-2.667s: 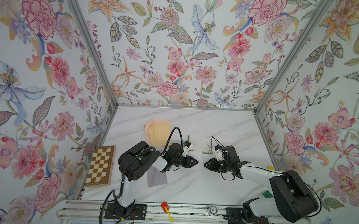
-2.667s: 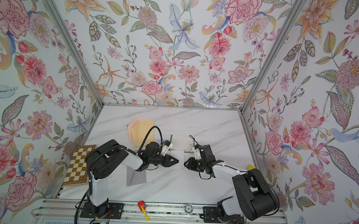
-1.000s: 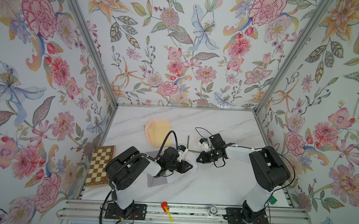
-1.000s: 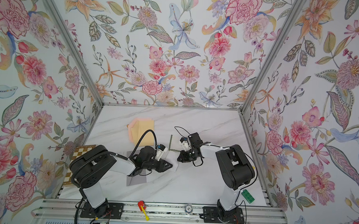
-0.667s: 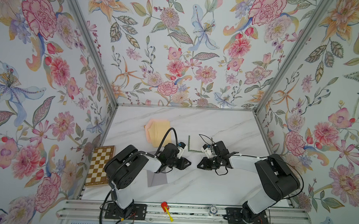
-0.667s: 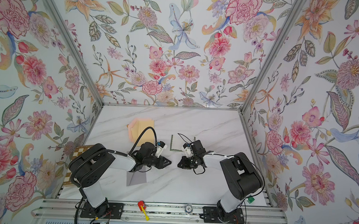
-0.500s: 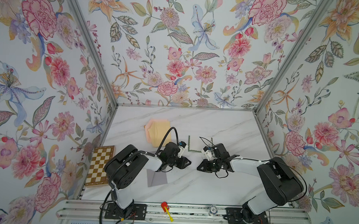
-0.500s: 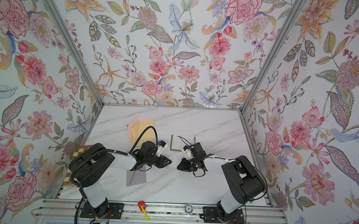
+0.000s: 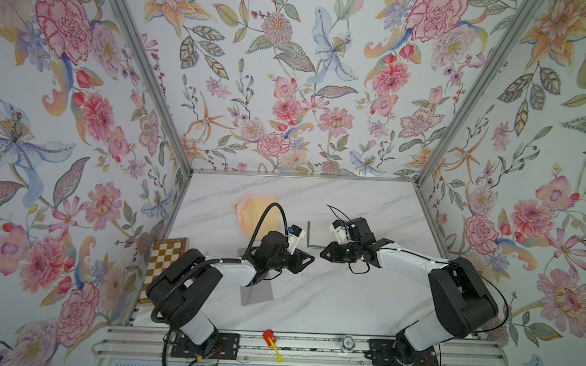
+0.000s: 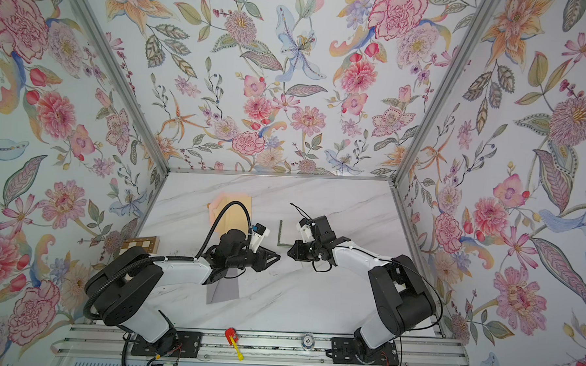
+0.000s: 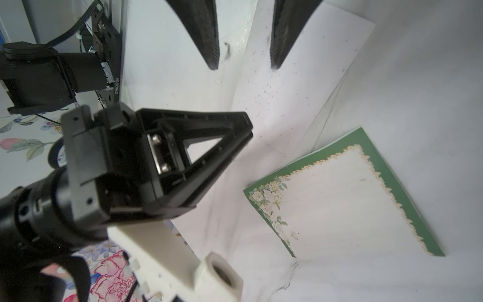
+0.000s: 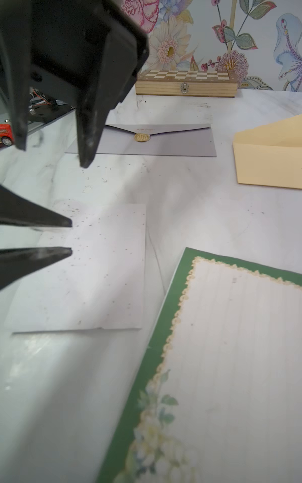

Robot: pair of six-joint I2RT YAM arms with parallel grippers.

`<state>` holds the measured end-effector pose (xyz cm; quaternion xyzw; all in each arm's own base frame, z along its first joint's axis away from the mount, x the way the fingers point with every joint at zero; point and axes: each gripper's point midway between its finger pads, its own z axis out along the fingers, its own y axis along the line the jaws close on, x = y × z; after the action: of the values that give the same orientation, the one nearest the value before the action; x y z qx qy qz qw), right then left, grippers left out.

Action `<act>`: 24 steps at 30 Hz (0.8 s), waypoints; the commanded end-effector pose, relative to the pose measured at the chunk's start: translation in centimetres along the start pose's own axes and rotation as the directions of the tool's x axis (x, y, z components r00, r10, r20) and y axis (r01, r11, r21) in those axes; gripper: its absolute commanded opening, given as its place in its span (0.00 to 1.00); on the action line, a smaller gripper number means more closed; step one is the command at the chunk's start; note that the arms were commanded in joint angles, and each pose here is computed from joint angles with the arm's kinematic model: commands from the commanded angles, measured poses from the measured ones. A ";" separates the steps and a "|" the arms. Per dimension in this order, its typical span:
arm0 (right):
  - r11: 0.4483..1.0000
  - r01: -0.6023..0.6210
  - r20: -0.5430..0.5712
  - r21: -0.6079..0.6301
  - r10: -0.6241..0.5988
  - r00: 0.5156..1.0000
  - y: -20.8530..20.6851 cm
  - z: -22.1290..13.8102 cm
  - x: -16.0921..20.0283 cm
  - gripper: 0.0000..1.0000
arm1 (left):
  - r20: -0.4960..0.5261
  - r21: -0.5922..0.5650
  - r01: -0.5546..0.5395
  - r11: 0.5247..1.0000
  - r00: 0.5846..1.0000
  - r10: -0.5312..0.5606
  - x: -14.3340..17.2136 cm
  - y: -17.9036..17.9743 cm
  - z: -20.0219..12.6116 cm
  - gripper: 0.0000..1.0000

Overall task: Fold the letter paper in half and place it into the envelope
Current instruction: Fold the letter paper at the center of the board.

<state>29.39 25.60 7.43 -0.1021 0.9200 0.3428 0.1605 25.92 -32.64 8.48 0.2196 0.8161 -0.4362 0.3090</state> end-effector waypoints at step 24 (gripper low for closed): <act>0.978 0.093 -0.181 -0.184 -0.127 0.975 3.3 5.4 0.3 0.18 | -0.138 -0.210 0.034 0.977 0.988 -0.064 7.9 4.4 0.6 0.34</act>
<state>29.15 30.43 4.99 -0.1877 0.9019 0.3817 0.0751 23.92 -31.62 2.62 0.1962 0.8595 -0.3804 0.2794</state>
